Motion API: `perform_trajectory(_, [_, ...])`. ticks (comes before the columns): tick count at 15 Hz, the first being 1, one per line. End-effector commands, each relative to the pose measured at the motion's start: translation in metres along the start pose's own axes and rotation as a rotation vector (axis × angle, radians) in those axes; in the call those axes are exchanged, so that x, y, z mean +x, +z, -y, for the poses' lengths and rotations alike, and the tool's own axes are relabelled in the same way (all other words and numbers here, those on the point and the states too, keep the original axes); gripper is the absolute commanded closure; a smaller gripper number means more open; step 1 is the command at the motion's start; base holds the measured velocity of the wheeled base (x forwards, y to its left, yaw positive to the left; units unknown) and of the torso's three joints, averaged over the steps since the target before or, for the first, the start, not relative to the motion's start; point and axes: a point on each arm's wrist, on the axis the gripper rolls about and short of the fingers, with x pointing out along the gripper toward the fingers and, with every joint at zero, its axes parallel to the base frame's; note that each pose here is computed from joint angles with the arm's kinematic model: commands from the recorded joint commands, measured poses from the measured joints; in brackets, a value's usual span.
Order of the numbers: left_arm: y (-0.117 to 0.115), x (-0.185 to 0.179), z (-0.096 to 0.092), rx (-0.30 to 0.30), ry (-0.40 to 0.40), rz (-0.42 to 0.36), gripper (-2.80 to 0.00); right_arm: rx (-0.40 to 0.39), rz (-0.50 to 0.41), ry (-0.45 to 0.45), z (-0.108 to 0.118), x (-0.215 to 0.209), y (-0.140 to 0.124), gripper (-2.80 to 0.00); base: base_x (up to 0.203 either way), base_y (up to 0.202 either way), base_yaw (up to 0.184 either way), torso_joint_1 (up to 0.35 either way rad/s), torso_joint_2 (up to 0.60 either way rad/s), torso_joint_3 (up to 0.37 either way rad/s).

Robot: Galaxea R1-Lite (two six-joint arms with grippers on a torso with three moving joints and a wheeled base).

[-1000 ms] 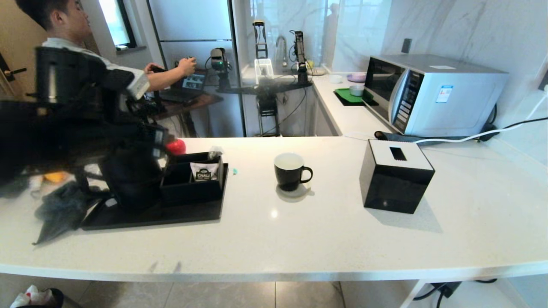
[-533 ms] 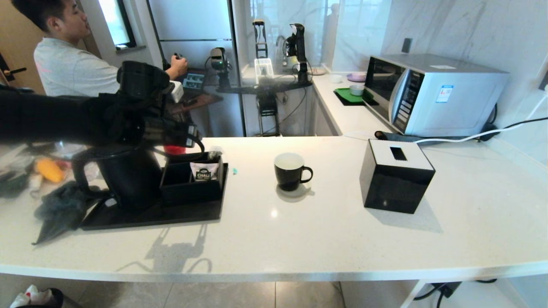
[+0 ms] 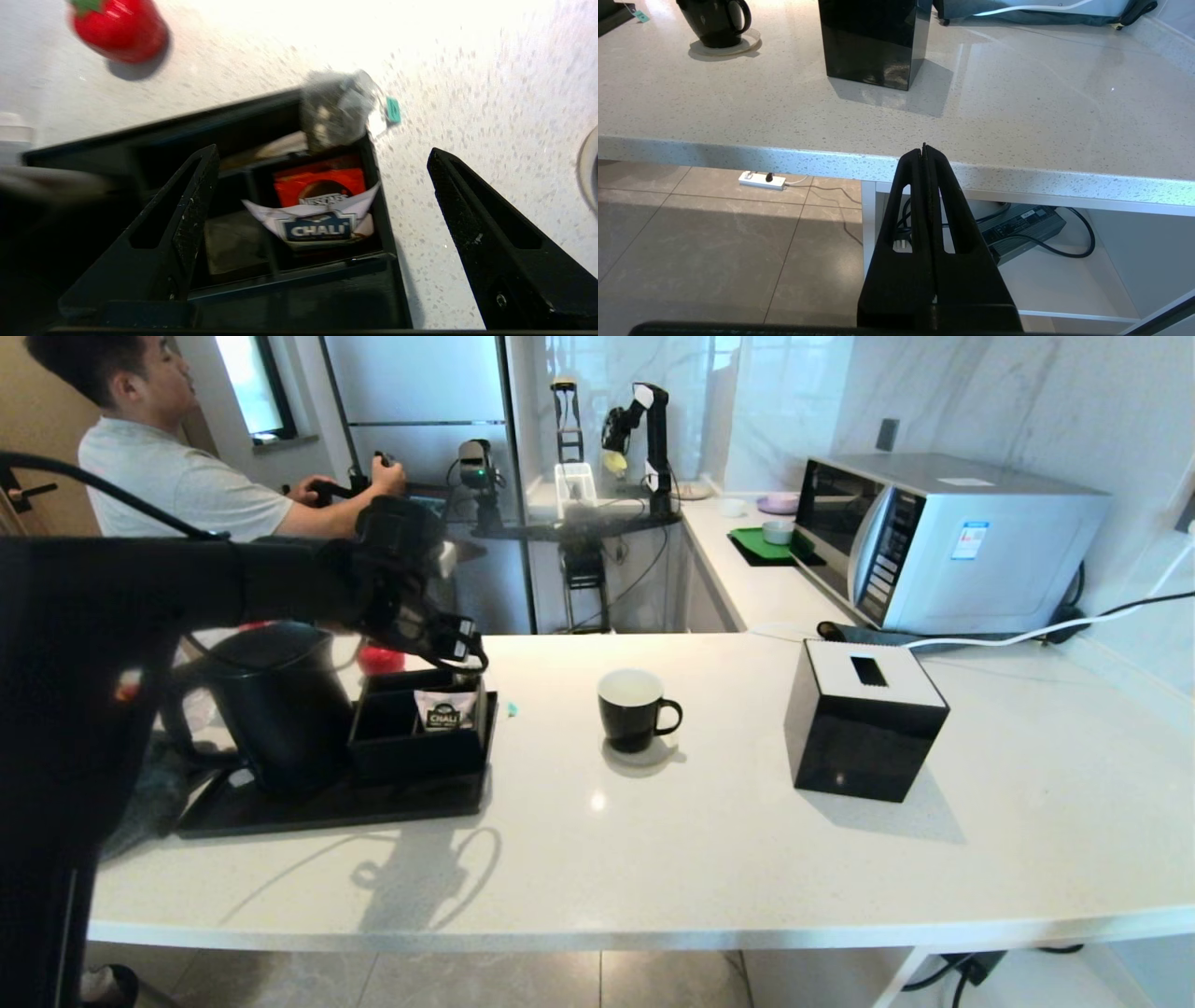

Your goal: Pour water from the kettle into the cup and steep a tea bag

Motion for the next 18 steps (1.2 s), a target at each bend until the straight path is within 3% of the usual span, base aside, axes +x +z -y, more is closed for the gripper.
perform_trajectory(1, [-0.014,0.035,0.014,0.024,-0.012,-0.070,-2.80,0.000,-0.001,0.001,0.000,0.000,0.000,0.00,0.000,0.000,0.000,0.000,0.00,0.000])
perform_trajectory(5, [-0.021,0.054,0.018,0.021,-0.042,-0.067,-2.80,-0.002,-0.001,0.001,0.000,0.000,0.000,0.00,0.000,0.000,0.000,0.000,0.00,0.000])
perform_trajectory(12, [-0.014,0.072,0.018,-0.007,-0.019,0.079,-2.80,0.000,-0.001,0.001,0.000,0.000,0.000,0.00,0.000,0.000,0.000,0.000,0.00,0.000])
perform_trajectory(18, [-0.010,0.074,0.018,-0.013,0.022,0.133,-2.80,0.000,-0.001,0.001,0.000,0.000,0.000,0.00,0.000,0.000,0.000,0.000,0.00,0.000])
